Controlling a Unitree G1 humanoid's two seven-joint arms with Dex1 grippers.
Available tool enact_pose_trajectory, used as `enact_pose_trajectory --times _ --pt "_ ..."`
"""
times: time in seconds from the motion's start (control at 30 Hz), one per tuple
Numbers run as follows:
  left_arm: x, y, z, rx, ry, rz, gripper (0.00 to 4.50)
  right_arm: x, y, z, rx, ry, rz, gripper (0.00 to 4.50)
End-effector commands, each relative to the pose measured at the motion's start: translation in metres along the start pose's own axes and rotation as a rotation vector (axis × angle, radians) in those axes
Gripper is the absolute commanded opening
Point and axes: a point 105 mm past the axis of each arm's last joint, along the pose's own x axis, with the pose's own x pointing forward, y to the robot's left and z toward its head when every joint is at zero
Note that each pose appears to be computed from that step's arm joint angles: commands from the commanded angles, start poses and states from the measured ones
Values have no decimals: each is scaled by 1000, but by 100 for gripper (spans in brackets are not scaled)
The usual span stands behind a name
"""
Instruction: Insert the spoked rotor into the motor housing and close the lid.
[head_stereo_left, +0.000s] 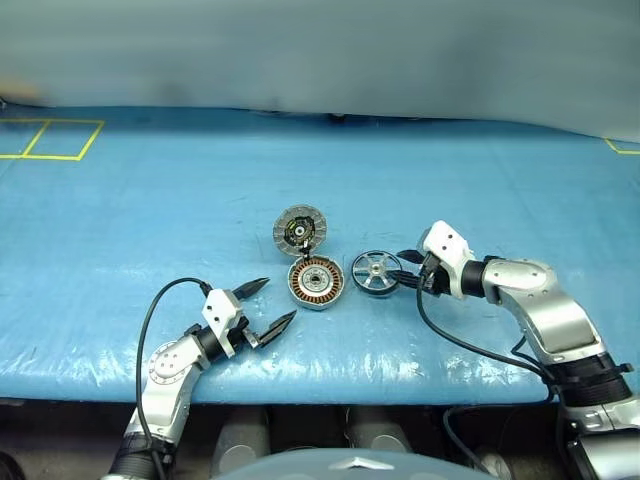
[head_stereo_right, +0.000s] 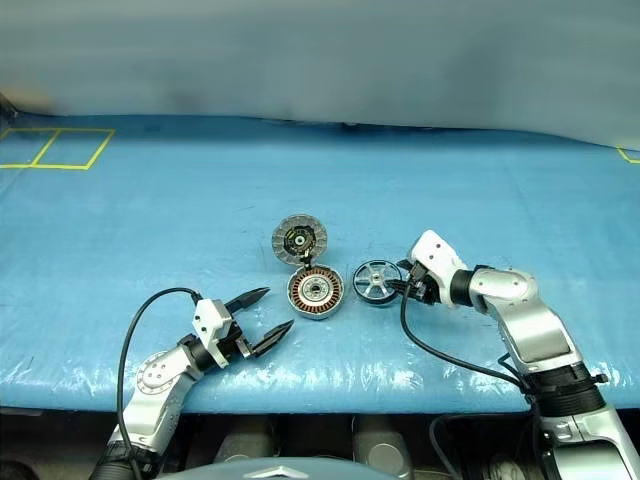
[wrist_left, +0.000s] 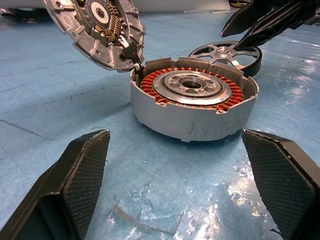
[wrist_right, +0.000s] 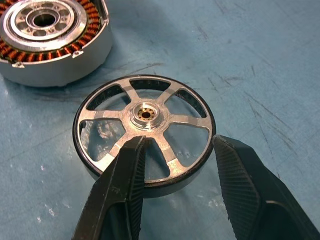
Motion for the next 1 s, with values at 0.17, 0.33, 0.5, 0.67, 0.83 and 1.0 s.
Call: enact_pose_trajectory --times 0.17,0.33,0.5,0.67,0.83,1.0 --pt "-2 1 0 2 6 11 450 -5 -5 9 -170 49 11 222" --pt "-2 1 -1 2 10 11 450 0 2 4 -199 78 49 222" --pt "-3 1 -2 1 15 13 450 4 10 -1 -182 89 81 181" --pt "-3 1 -1 1 15 13 450 7 12 -7 -172 103 94 25" --pt "-4 1 -1 2 12 17 450 3 8 1 -148 54 60 2" --pt "-4 2 0 0 1 15 450 -2 10 24 -35 -118 66 2"
